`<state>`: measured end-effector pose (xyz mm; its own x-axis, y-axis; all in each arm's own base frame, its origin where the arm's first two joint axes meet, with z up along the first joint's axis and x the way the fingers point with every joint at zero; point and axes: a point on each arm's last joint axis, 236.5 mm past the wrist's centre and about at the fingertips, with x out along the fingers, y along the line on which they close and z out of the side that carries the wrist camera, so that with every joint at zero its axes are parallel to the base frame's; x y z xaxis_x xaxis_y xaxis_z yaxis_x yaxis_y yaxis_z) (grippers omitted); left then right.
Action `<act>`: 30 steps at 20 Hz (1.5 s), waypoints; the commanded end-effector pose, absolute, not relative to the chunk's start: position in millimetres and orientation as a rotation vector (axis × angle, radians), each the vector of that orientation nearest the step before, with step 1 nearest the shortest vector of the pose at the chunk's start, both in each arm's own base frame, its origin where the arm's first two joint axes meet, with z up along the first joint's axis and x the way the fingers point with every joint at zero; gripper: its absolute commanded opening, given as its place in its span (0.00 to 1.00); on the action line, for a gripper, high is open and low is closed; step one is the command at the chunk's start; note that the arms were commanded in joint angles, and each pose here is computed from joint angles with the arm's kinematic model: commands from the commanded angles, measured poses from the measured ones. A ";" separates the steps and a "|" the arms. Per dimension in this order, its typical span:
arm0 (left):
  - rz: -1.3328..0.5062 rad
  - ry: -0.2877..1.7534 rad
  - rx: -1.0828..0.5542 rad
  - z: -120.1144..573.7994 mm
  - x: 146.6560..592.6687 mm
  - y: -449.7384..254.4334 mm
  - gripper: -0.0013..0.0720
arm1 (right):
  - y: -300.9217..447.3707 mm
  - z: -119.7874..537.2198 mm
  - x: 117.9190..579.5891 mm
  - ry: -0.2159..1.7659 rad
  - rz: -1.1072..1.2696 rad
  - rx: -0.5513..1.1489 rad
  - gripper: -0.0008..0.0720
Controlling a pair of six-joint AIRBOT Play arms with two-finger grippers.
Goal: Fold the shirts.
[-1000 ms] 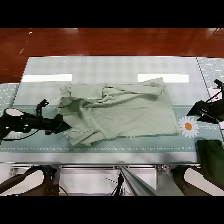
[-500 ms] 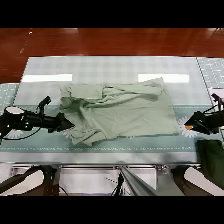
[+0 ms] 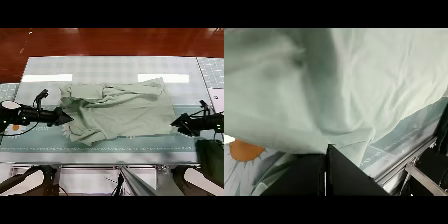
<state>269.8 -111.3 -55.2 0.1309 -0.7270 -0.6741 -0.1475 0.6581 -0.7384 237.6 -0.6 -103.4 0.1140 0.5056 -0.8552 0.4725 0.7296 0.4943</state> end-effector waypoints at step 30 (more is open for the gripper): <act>-0.140 0.185 0.067 445.9 207.2 -36.9 0.04 | -19.0 402.9 227.8 0.275 -0.096 0.118 0.03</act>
<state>196.7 -55.7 481.5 0.9795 -0.1980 -0.0361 0.2005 0.9758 0.0877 224.7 0.4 445.8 0.9956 -0.0184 -0.0916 0.0276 0.9946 0.1003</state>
